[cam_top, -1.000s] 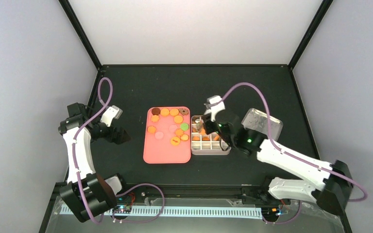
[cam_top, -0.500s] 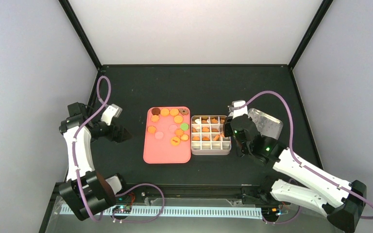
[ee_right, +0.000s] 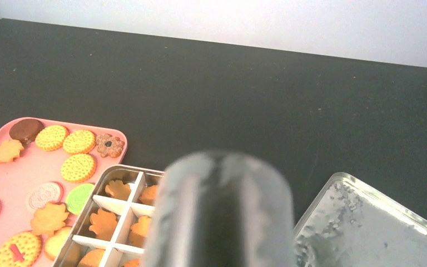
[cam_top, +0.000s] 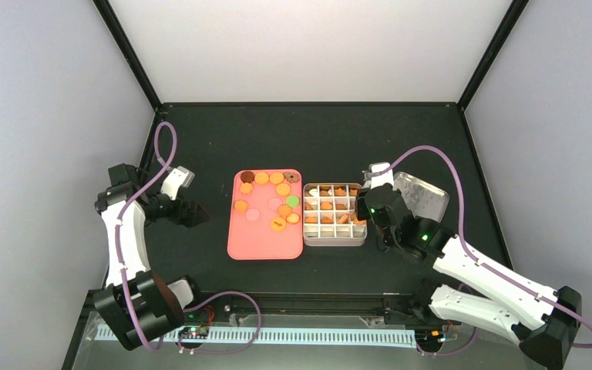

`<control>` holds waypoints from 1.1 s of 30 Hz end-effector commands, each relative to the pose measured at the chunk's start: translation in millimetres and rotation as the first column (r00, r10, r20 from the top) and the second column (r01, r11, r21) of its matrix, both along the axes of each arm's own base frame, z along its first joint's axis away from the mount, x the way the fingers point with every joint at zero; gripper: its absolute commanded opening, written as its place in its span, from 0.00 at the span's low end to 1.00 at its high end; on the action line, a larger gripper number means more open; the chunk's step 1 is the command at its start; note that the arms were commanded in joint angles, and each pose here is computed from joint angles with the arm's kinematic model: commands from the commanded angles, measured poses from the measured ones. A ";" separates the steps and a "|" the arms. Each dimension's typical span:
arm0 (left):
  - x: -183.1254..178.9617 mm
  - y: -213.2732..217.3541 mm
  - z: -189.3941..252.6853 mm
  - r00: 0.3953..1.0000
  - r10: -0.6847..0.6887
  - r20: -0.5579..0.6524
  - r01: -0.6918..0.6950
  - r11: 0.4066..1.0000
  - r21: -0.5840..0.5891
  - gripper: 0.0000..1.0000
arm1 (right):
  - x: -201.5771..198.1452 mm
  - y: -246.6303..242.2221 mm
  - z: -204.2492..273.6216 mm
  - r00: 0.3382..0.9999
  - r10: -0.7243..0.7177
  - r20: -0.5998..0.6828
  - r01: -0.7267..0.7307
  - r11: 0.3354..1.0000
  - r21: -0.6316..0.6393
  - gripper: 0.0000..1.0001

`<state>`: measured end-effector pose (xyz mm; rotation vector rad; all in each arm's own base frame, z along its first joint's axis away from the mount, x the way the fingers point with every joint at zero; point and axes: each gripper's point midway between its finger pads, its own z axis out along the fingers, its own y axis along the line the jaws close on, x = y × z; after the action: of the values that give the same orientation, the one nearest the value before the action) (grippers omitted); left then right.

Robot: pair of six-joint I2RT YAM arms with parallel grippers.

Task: Pack the cookies
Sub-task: Place the fake cookies in the empty pocket of the box.

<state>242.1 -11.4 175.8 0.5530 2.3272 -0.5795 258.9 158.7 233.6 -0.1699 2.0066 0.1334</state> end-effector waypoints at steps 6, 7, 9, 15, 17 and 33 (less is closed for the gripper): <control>2.8 2.8 8.4 0.999 -0.008 0.050 0.007 1.000 0.028 0.99 | -1.4 -3.2 7.8 1.000 -0.004 0.019 0.004 1.000 0.023 0.42; 2.7 2.6 8.6 0.999 -0.008 0.050 0.007 1.000 0.028 0.99 | -1.8 -3.8 10.6 1.000 -0.004 0.024 0.003 1.000 0.029 0.42; 2.6 2.7 9.0 0.999 -0.008 0.050 0.007 1.000 0.028 0.99 | -2.7 -4.0 15.9 1.000 -0.001 0.031 0.000 0.999 0.042 0.40; 2.8 3.3 9.9 0.999 -0.009 0.054 0.007 0.999 0.035 0.99 | -2.7 -5.3 17.9 0.999 -0.009 0.035 0.007 0.999 0.048 0.32; 2.6 3.6 9.6 0.999 -0.008 0.053 0.006 0.999 0.038 0.99 | -2.4 -6.0 14.4 0.999 -0.013 0.030 0.012 0.999 0.042 0.31; 5.5 6.2 16.0 0.998 -0.004 0.059 0.001 0.999 0.047 0.99 | 0.6 0.6 -13.8 1.000 -0.001 -0.027 0.000 1.000 -0.021 0.22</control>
<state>241.9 -9.3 176.4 0.5602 2.3316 -0.5536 259.9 157.9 233.7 -0.1554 1.9948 0.1359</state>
